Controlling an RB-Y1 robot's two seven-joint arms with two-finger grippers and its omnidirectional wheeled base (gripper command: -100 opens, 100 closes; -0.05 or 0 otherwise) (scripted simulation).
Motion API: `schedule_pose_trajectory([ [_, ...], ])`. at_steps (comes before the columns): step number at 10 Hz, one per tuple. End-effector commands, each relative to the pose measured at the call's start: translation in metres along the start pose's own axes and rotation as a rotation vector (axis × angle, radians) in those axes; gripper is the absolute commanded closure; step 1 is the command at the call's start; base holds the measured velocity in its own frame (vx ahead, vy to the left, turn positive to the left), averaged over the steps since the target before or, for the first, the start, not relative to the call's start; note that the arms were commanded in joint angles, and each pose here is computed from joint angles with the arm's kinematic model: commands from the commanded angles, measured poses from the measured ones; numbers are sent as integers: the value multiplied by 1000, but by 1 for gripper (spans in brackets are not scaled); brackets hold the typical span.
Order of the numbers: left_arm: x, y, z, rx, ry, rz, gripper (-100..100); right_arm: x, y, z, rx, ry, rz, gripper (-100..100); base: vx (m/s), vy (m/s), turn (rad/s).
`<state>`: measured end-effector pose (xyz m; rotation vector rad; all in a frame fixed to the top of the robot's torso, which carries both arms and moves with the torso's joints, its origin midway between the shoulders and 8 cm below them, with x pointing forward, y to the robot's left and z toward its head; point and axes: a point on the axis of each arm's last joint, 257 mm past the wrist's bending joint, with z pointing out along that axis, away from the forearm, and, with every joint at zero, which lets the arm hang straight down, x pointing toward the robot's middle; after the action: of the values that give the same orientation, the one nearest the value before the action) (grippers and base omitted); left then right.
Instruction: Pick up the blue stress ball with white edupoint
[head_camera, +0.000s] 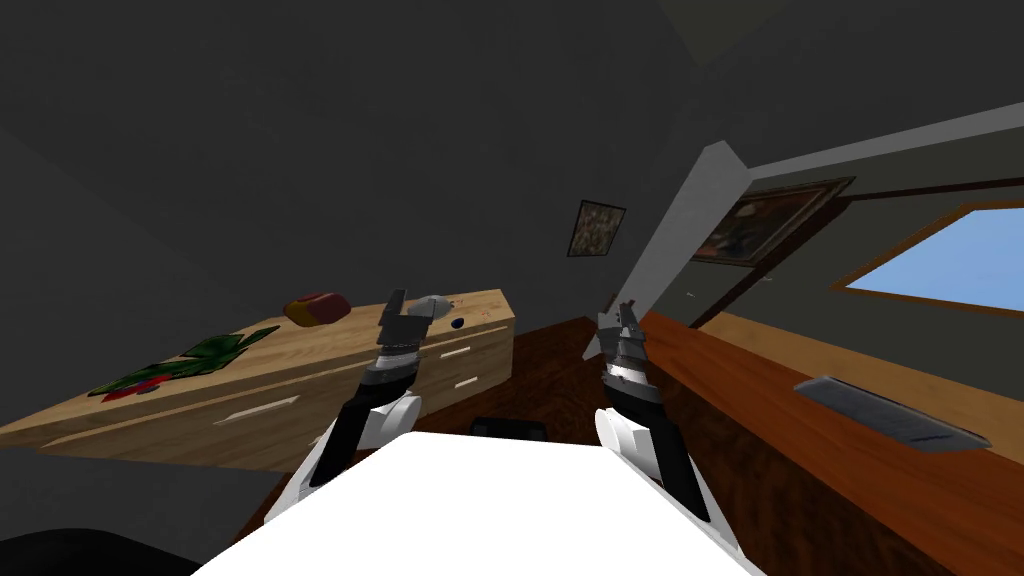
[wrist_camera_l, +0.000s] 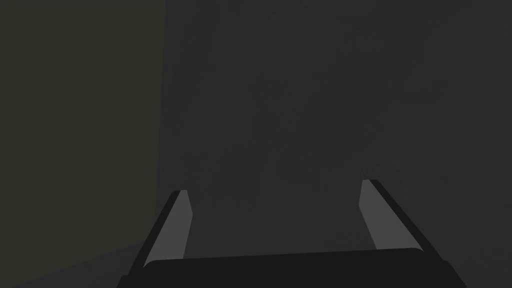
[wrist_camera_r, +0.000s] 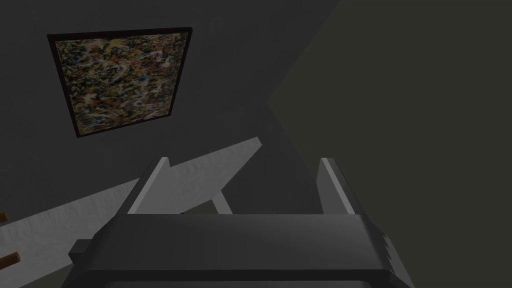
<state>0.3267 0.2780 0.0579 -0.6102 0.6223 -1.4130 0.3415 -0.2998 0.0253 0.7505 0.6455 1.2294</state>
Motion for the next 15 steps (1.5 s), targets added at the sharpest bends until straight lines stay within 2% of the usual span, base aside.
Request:
schedule_pose_trajectory([
  [1, 0, 8, 0, -30, 5, -3, -100, 0, 0, 0, 0, 0, 0, 0, 26, -65, 26],
  [5, -7, 34, -2, -146, 8, -24, -100, 0, 0, 0, 0, 0, 0, 0, 22, -71, 102],
  [8, -9, 47, -4, -199, 3, -33, -100, 0, 0, 0, 0, 0, 0, 0, 19, -54, 77],
  [9, -12, 55, -5, -236, -3, -44, -100, 0, 0, 0, 0, 0, 0, 0, 17, -60, 104],
  [10, -13, 58, -6, -246, -3, -44, -100, 0, 0, 0, 0, 0, 0, 0, 18, -61, 66],
  [13, -19, 78, -12, -335, -20, -69, -100, 0, 0, 0, 0, 0, 0, 0, 21, -61, 94],
  [15, -23, 87, -15, -373, -31, -83, -100, 0, 0, 0, 0, 0, 0, 0, 21, -58, 71],
])
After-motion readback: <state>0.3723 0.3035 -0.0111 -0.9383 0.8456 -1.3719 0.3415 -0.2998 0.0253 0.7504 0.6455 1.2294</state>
